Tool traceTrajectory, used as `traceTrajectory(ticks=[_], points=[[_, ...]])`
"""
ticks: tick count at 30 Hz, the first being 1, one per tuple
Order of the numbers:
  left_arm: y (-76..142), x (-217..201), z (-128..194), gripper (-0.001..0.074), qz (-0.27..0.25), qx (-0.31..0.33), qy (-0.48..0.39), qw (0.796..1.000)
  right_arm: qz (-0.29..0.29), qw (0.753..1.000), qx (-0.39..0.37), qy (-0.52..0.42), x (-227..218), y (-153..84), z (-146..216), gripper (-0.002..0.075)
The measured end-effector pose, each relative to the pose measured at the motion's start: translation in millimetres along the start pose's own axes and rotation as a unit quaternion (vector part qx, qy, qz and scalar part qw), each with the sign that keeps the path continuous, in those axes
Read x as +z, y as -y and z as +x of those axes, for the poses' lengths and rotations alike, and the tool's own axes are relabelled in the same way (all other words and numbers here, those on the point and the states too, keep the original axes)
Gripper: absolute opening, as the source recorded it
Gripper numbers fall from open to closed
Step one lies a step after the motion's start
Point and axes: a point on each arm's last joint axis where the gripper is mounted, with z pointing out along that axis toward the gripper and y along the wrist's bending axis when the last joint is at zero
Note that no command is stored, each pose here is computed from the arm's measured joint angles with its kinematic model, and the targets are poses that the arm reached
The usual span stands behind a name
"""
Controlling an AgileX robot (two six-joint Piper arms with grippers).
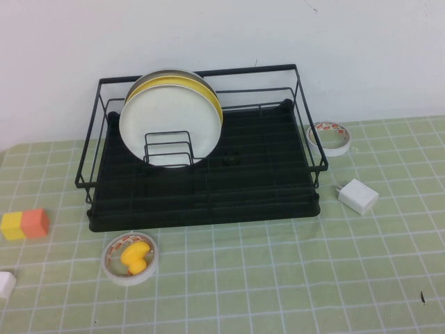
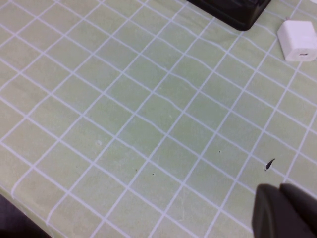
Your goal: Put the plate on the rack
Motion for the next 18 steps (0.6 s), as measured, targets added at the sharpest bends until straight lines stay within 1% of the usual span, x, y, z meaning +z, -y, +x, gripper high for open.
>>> traceTrajectory(ticks=[5,13,18], points=[[-5,15,22,-0.0001,0.006,-0.016,0.027,0.999,0.000,1.000,0.000,0.000,0,0,0,-0.0002],[-5,15,24,-0.0001,0.009,-0.022,0.030,0.999,-0.003,1.000,0.002,0.000,0,0,0,-0.0002],[-5,15,24,-0.0001,0.008,0.013,0.030,0.999,-0.006,1.000,0.002,-0.006,0,-1,1,-0.0002]])
